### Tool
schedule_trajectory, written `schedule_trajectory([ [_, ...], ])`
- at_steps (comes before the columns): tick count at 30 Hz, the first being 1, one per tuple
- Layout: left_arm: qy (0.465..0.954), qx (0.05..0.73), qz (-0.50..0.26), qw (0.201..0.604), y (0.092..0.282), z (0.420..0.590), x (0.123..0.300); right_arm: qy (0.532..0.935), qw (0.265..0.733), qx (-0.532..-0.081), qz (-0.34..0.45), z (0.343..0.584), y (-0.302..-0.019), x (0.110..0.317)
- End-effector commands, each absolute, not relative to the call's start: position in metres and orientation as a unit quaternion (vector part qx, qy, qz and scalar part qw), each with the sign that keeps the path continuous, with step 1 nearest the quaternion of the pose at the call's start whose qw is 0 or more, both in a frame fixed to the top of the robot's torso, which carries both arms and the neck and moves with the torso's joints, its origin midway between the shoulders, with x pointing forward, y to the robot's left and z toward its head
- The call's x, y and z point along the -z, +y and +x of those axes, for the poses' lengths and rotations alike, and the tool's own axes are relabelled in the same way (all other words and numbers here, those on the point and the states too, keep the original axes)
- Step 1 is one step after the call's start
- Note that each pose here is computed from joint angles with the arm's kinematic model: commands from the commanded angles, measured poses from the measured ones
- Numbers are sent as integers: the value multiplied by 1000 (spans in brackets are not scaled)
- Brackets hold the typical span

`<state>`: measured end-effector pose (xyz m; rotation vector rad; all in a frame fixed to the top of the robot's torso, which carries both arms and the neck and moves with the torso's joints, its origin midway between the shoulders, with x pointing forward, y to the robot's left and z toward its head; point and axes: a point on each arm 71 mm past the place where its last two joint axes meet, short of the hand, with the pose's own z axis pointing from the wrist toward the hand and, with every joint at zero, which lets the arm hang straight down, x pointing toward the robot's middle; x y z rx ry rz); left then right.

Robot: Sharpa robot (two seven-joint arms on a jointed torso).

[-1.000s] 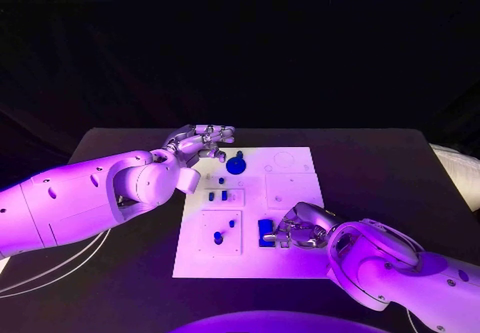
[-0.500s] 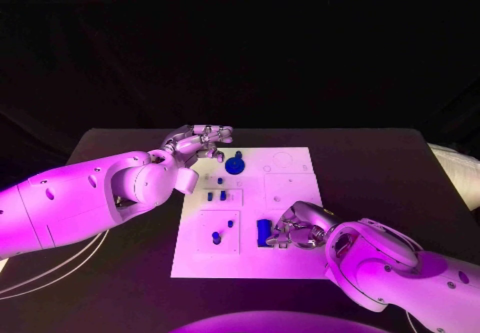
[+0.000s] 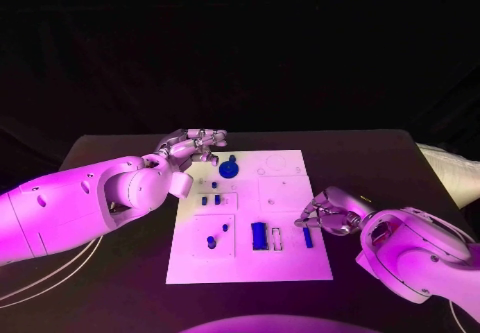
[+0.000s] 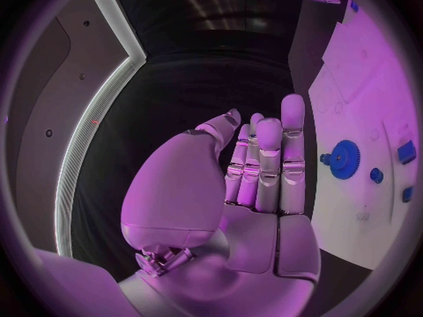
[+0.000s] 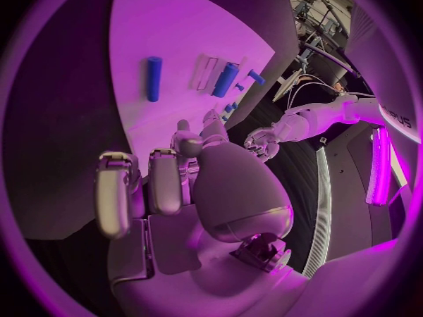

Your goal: Assemble the parts on the task board

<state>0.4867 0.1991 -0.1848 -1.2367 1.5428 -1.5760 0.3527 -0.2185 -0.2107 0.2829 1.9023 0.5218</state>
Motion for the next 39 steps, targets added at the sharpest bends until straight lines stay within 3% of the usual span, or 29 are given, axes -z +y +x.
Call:
schedule_trajectory([
  [1,581,602,-460,297,198,486,184,797,560,-205,89,355,-225,209],
  [10,581,602,-460,297,199,486,184,809,565,-158,34,357,-234,220],
  [24,581,600,-462,298,201,486,185,827,540,-155,5,346,-221,240],
  [39,583,599,-461,299,202,485,185,815,562,-124,-67,348,-211,246],
])
